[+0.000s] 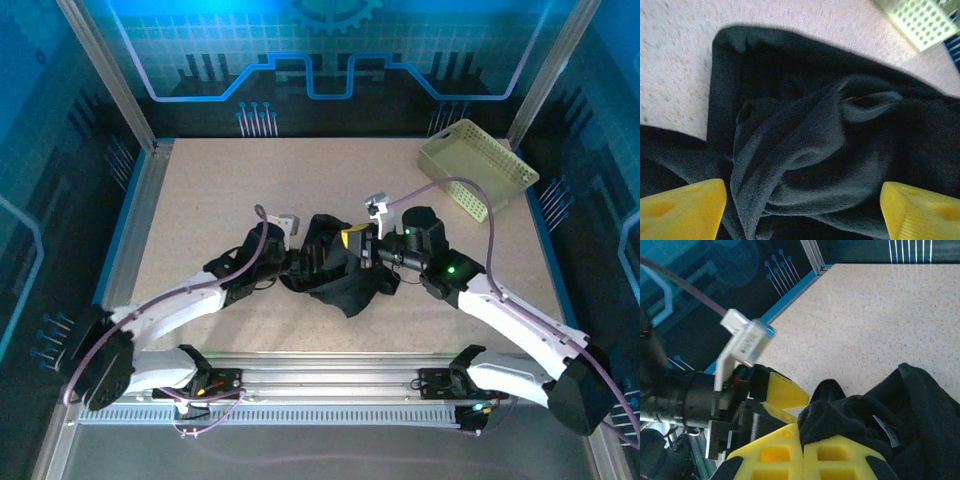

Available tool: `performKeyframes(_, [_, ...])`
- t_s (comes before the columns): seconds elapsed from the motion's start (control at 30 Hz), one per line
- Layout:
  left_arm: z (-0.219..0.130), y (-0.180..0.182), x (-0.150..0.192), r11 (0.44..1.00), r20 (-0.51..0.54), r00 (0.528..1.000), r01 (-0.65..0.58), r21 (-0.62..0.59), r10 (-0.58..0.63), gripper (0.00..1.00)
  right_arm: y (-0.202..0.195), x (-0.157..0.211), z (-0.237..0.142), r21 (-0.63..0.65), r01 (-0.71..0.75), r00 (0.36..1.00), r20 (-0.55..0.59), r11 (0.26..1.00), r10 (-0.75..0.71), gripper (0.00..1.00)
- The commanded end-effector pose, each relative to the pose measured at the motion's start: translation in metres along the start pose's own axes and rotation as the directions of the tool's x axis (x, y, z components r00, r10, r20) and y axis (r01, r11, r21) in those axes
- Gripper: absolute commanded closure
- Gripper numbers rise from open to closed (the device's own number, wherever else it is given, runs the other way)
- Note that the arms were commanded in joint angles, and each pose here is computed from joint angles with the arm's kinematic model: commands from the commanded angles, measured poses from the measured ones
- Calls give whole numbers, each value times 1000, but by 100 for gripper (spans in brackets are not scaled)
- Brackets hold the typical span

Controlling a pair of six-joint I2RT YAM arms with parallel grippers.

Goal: Fold the inside-out t-shirt

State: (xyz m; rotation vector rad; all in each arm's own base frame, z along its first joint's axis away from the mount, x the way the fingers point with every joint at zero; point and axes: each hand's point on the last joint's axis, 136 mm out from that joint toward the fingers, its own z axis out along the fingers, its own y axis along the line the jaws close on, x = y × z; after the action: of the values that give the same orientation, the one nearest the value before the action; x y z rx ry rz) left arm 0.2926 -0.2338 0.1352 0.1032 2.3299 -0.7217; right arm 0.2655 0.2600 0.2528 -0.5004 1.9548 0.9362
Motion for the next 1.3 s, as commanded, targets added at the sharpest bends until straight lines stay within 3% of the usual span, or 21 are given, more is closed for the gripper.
performKeyframes(0.0, [9,-17,-2,997,-37,999,5,73,-3,23,5,-5,-8,-3,39,998,50,999,-39,100])
performKeyframes(0.13, [19,-12,2,999,-60,998,5,46,-2,40,4,-1,-11,-3,35,998,48,999,-35,100])
performKeyframes(0.3, [19,-4,-10,1000,-18,1000,4,14,-4,74,-2,6,-12,24,39,999,34,999,-40,100])
performKeyframes(0.37, [14,1,-20,1000,8,1000,14,7,-14,90,-14,7,-16,92,33,999,28,995,-36,100])
performKeyframes(0.43, [1,3,-36,1000,54,998,27,14,-27,100,-32,8,-23,183,27,999,15,983,-30,100])
performKeyframes(0.57, [-50,16,-83,995,212,973,82,48,-90,100,-80,-7,-56,362,-42,998,55,931,24,100])
performKeyframes(0.67, [-104,31,-118,990,367,920,128,54,-138,100,-95,-30,-82,362,-113,986,155,925,60,100])
performKeyframes(0.77, [-145,24,-136,983,453,875,119,141,-171,100,-90,-53,-96,307,-130,974,219,943,63,100])
performKeyframes(0.9, [-137,23,-125,972,402,891,149,181,-211,100,-90,-53,-85,271,-130,976,203,954,75,100])
performKeyframes(1.03, [-95,55,-85,958,279,917,264,112,-285,100,-119,-8,-53,302,-198,980,90,932,179,100])
performKeyframes(1.13, [-64,62,-61,946,140,937,310,100,-321,100,-147,29,-35,418,-228,964,-33,879,265,86])
performKeyframes(1.27, [-43,61,-49,942,61,942,323,91,-329,100,-166,41,-31,570,-145,952,-142,809,271,43])
